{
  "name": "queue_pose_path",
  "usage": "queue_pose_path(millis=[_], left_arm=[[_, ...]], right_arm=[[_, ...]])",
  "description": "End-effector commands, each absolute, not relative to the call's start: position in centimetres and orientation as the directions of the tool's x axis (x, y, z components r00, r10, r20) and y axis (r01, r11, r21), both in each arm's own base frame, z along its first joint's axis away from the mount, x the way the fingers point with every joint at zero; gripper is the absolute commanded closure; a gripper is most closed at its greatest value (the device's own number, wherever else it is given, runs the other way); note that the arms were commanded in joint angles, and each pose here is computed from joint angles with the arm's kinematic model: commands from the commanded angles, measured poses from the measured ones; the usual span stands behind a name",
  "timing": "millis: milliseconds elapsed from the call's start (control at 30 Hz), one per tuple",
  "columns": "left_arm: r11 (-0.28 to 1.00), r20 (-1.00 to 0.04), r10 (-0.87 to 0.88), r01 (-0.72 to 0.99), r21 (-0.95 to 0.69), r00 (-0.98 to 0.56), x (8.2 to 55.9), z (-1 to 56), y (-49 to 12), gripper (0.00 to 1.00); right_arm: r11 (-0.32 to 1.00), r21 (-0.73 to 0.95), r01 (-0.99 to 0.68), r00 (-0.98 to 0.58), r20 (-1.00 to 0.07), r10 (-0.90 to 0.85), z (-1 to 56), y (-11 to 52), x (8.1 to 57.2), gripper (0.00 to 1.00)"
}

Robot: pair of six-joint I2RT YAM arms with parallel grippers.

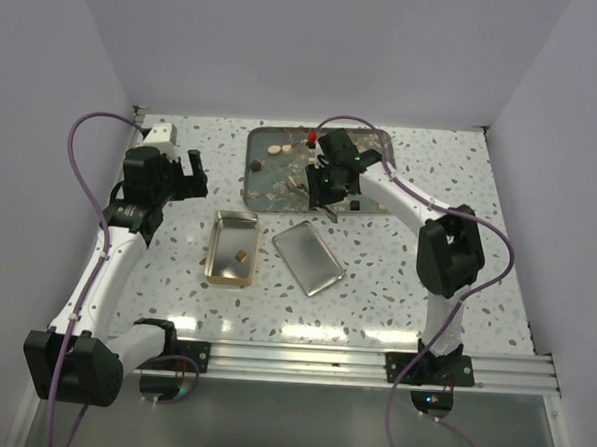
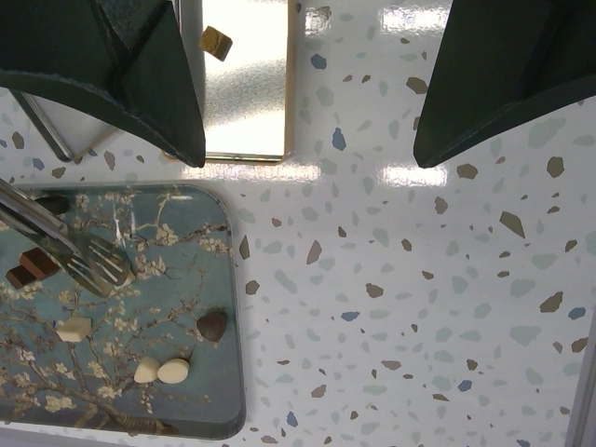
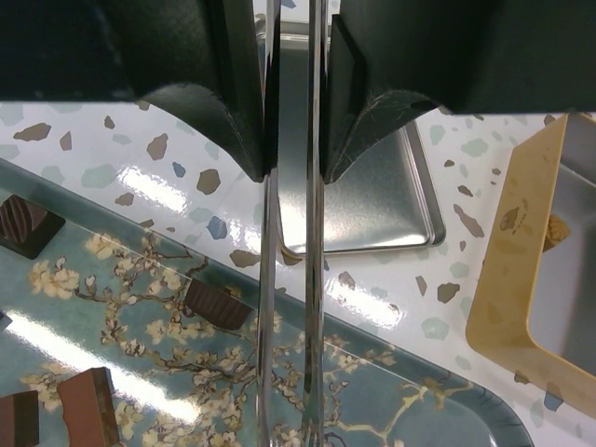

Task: Pack the chocolate

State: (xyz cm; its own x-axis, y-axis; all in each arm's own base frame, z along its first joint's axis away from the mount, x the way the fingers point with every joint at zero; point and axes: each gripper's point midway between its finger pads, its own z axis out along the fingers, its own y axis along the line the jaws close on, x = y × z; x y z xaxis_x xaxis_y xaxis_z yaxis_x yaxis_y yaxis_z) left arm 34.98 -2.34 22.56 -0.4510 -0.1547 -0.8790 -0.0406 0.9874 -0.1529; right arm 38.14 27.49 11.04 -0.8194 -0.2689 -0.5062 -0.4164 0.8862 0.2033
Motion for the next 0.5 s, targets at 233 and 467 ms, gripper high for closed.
queue_pose_path(millis=[233,467], left_arm=[[0.988,-0.897,-0.154,-0.043,-0.150,-0.413,35.4,24.2,-2.0,0.00],[0.987,-0.896,-0.159,-0.044,-0.155,-0.415,35.8,24.4,-2.0,0.00]], right_arm=[[0.840,0.242,-0.486,-0.719,-0.657,-0.227,21.2,28.1,37.8,0.77],[0.775,0.273,-0.570,-0.694,-0.665,-0.277,23.8,30.1,33.6,0.78]])
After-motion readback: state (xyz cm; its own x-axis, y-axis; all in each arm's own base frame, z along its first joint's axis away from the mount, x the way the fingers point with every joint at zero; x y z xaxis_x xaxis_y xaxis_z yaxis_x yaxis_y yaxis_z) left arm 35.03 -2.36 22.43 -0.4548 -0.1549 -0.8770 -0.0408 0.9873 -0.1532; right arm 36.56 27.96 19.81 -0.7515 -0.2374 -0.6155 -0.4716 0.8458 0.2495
